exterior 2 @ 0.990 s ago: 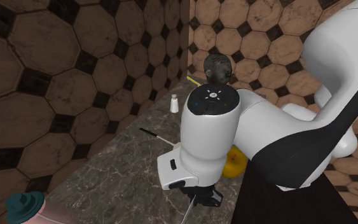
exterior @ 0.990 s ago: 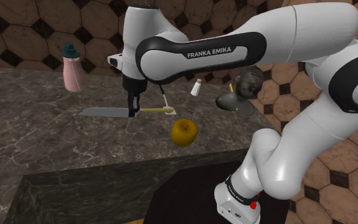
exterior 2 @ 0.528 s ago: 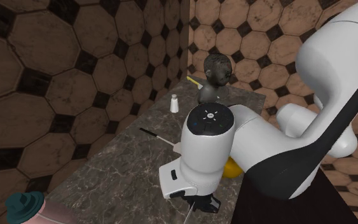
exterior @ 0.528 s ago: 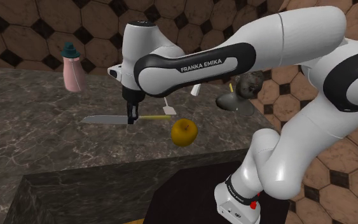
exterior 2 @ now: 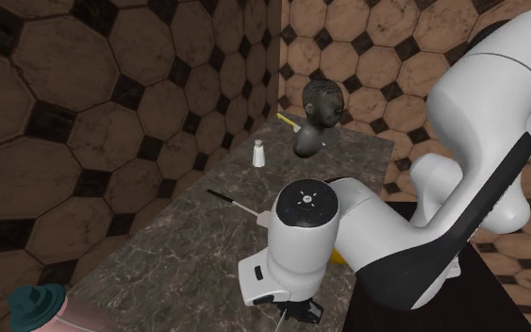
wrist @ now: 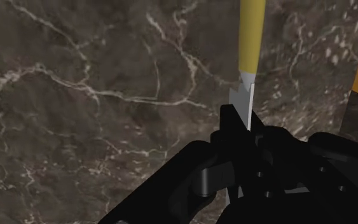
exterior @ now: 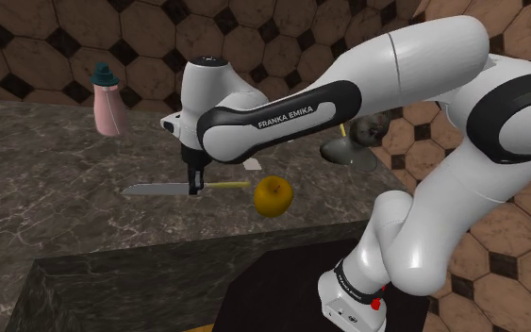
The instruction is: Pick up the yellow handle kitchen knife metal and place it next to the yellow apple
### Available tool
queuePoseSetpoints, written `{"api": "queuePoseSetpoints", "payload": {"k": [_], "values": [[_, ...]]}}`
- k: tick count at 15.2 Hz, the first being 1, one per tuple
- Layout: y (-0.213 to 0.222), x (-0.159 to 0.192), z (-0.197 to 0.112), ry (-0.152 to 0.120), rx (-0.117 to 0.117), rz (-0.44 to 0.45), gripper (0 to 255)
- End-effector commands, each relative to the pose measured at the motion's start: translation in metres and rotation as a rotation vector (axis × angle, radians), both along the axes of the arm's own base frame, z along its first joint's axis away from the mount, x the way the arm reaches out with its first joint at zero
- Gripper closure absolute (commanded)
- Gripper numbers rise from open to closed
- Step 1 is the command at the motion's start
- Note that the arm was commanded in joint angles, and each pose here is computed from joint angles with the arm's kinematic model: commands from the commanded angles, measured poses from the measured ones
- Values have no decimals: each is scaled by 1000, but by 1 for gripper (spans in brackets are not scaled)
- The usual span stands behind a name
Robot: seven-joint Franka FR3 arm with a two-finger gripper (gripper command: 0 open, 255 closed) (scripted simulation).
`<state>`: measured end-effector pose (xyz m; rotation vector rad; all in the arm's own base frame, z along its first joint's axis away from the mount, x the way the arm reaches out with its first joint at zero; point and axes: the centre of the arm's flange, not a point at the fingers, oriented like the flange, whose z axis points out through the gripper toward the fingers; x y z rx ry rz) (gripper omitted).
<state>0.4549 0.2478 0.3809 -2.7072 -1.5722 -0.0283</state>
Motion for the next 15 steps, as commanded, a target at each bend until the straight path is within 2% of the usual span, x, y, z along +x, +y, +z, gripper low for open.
{"api": "queuePoseSetpoints", "payload": {"k": [1,4,11,12,15], "values": [[0,0,-11,0,0,0,255],[0,0,-27,0,0,0,255],[0,0,-27,0,0,0,255],[0,0,-27,0,0,0,0],[0,0,-27,0,0,0,0]]}}
